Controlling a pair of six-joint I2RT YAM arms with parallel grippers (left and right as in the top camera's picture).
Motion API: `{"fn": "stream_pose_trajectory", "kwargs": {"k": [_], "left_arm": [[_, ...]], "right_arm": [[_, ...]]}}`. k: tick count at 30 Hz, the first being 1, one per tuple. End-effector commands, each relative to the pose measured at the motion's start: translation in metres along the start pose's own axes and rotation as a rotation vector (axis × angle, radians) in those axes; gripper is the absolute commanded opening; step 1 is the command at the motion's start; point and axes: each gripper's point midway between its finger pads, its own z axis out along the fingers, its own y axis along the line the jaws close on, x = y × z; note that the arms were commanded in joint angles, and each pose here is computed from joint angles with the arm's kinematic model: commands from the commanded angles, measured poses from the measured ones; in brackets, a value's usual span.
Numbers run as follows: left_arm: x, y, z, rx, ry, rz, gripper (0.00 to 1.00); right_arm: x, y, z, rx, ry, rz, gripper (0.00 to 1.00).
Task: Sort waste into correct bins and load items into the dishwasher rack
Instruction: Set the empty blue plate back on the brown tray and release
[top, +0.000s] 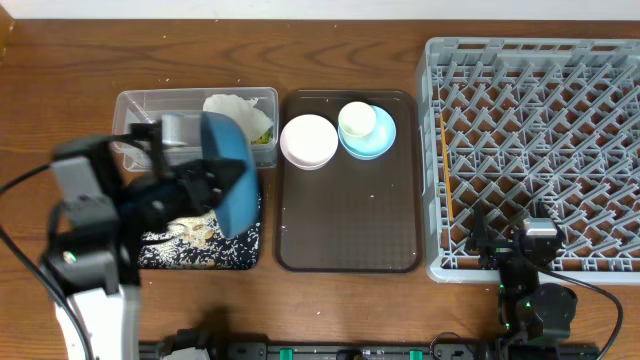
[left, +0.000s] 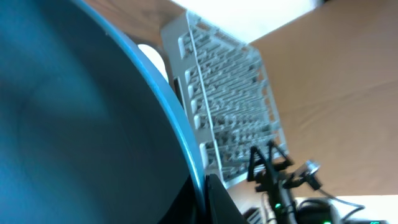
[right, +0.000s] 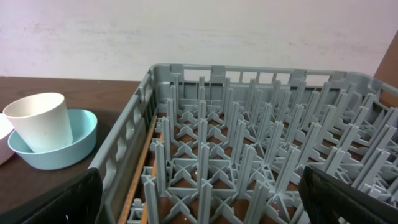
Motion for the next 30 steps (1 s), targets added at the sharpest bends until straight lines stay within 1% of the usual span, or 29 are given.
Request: {"fn": "stream_pose_trajectory", "kwargs": {"k": [1, 4, 7, 14, 16, 19, 24, 30], "left_arm": [[-0.001, -0.006, 0.007, -0.168, -0.066, 0.012, 0.06], [0.018, -0.016, 0.028, -0.23, -0.028, 0.1, 0.06], [0.036, -0.022, 0.05, -0.267, 0.026, 0.158, 0.06], [0.105, -0.046, 0.135, -0.251, 0.246, 0.328, 0.06], [0.123, -0.044, 0.158, -0.253, 0.301, 0.35, 0.06], [0.143, -0.028, 0.186, -0.31, 0.357, 0.373, 0.06], [0.155, -0.003, 0.203, -0.395, 0.399, 0.385, 0.06], [0.157, 0.007, 0.208, -0.436, 0.401, 0.383, 0.06]], "right_arm": [[0.001, 0.0, 0.0, 0.0, 0.001, -0.004, 0.99], [0.001, 0.0, 0.0, -0.001, 0.001, -0.004, 0.99], [0.001, 0.0, 0.0, 0.0, 0.001, -0.004, 0.99], [0.001, 0.0, 0.0, -0.001, 0.001, -0.004, 0.99], [0.001, 0.0, 0.0, -0.001, 0.001, -0.004, 0.99], [0.001, 0.0, 0.0, -0.001, 0.001, -0.004, 0.99], [0.001, 0.0, 0.0, 0.0, 0.001, -0.004, 0.99], [0.001, 0.0, 0.0, -0.001, 0.001, -0.004, 0.99]]}}
